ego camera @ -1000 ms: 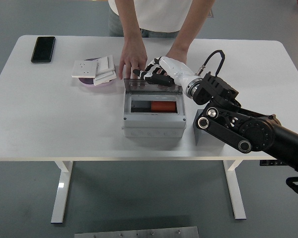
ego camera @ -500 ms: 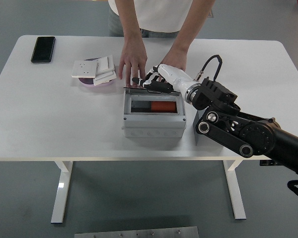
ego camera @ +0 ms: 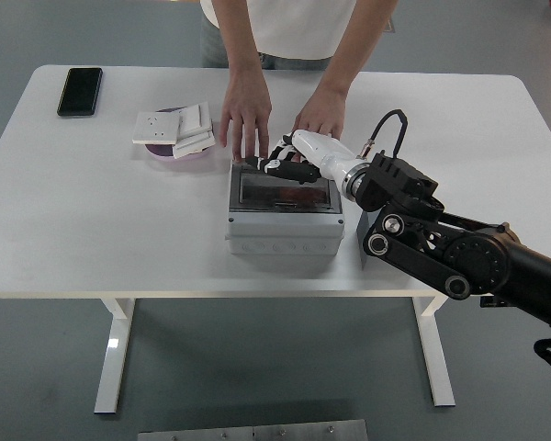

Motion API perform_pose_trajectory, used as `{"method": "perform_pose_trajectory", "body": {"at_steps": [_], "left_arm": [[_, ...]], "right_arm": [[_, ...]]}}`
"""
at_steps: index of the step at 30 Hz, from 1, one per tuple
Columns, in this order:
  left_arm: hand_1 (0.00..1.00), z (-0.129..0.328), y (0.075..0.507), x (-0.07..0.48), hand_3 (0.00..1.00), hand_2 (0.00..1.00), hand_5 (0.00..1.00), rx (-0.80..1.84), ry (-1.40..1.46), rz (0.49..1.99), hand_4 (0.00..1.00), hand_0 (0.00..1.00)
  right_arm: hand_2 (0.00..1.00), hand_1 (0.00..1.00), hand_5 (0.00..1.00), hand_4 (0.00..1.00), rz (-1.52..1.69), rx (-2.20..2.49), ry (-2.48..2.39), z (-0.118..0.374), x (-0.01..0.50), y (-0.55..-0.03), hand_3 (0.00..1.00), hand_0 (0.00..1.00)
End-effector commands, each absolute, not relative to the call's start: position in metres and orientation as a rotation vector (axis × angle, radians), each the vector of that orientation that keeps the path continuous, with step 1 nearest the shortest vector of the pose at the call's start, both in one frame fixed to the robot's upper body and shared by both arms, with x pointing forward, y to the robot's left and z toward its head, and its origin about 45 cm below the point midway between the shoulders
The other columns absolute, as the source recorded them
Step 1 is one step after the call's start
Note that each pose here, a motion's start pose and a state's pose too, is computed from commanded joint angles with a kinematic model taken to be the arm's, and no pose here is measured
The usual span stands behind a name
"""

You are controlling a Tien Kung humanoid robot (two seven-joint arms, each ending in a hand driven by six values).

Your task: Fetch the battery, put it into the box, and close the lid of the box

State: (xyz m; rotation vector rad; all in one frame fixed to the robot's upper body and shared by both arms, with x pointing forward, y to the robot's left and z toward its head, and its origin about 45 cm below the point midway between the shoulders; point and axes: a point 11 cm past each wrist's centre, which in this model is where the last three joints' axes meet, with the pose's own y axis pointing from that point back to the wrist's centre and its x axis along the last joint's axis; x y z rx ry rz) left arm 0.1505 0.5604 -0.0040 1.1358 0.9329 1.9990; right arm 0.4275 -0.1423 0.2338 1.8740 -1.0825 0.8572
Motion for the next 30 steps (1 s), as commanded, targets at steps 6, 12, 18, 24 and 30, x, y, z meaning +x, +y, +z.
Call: {"method": "perform_pose_trajectory", "body": {"at_steps": [6, 12, 18, 24, 30], "left_arm": [[0.733, -0.006, 0.56, 0.148, 0.538, 0.574, 0.046, 1.138, 0.941, 1.998, 0.512, 0.584], [0.733, -0.007, 0.559, 0.145, 0.537, 0.572, 0.047, 1.136, 0.949, 1.999, 0.511, 0.584], [0.733, -0.01, 0.557, 0.139, 0.536, 0.573, 0.046, 1.133, 0.963, 1.999, 0.508, 0.584], [0.733, -0.014, 0.556, 0.132, 0.536, 0.572, 0.045, 1.133, 0.98, 2.0, 0.507, 0.584], [0.733, -0.016, 0.555, 0.127, 0.537, 0.573, 0.043, 1.133, 0.99, 1.998, 0.508, 0.584]], "right_arm": [[0.56, 0.359, 0.998, 0.917, 0.866, 1.804, -1.141, 0.244, 0.435, -0.161, 0.642, 0.269], [0.599, 0.553, 0.998, 0.919, 0.862, 1.789, -1.287, 0.261, 0.444, -0.192, 0.653, 0.501], [0.616, 0.596, 0.998, 0.919, 0.831, 1.826, -1.514, 0.276, 0.446, -0.23, 0.662, 0.582], [0.613, 0.6, 0.998, 0.919, 0.749, 1.848, -1.801, 0.282, 0.443, -0.273, 0.64, 0.562], [0.612, 0.601, 0.998, 0.921, 0.626, 1.857, -2.069, 0.277, 0.437, -0.307, 0.637, 0.573]]}}
